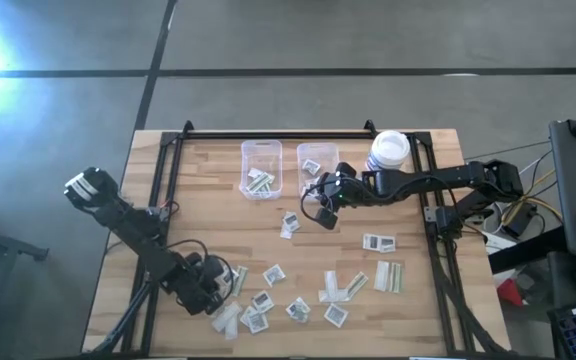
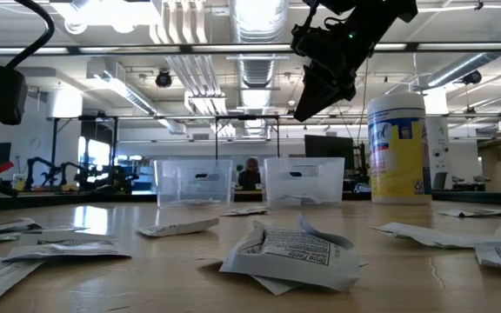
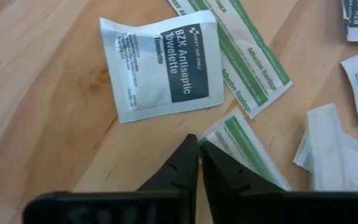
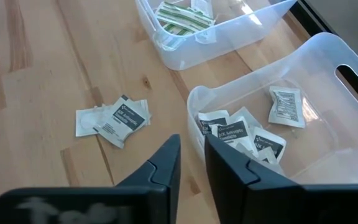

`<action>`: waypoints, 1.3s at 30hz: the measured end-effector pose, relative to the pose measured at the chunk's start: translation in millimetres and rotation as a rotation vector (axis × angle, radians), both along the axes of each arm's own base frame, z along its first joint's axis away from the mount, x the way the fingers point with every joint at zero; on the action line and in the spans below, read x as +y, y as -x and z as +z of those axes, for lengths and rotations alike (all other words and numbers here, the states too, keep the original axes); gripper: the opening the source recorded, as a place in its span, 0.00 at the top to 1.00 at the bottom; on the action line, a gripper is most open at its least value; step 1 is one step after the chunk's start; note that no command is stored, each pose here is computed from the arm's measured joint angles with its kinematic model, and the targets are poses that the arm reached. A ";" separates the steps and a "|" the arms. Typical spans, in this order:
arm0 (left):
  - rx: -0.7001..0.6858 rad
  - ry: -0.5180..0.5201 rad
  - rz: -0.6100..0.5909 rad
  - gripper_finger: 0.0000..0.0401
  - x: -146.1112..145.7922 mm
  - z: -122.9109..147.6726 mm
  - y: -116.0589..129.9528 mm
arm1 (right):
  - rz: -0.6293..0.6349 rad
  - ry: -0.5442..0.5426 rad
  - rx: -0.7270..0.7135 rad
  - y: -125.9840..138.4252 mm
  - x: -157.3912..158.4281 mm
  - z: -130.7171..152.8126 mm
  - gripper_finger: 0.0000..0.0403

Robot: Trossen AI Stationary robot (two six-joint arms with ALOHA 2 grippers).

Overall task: Pick & Place First Aid Supplies
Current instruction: Put the green bandage pack into the left transparent bin

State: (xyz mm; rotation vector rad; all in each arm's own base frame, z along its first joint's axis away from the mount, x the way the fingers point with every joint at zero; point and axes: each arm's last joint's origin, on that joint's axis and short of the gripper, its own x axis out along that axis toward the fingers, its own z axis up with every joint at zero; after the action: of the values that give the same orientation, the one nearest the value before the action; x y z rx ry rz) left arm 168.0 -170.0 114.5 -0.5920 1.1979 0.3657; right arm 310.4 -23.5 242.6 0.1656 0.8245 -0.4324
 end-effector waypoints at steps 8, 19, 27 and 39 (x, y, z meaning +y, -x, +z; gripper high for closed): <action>-0.064 0.060 0.000 1.00 0.4 18.0 0.0 | 0.000 0.000 0.000 0.0 -0.1 0.0 0.81; -0.182 0.107 -0.059 1.00 7.7 49.6 5.7 | 0.000 0.000 0.001 0.1 -0.1 0.0 0.84; -0.295 0.078 -0.048 1.00 14.9 65.4 7.1 | -0.002 -0.002 0.000 0.1 0.0 0.0 0.82; -0.502 -0.125 0.093 1.00 46.6 91.6 6.9 | 0.023 -0.029 -0.008 -0.4 17.3 -0.3 0.82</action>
State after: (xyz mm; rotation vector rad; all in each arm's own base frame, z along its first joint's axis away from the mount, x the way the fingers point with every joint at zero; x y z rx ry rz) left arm 161.1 -123.5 206.1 -0.5883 0.6629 0.3420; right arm 310.8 -6.2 242.2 0.1848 0.8244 -0.3981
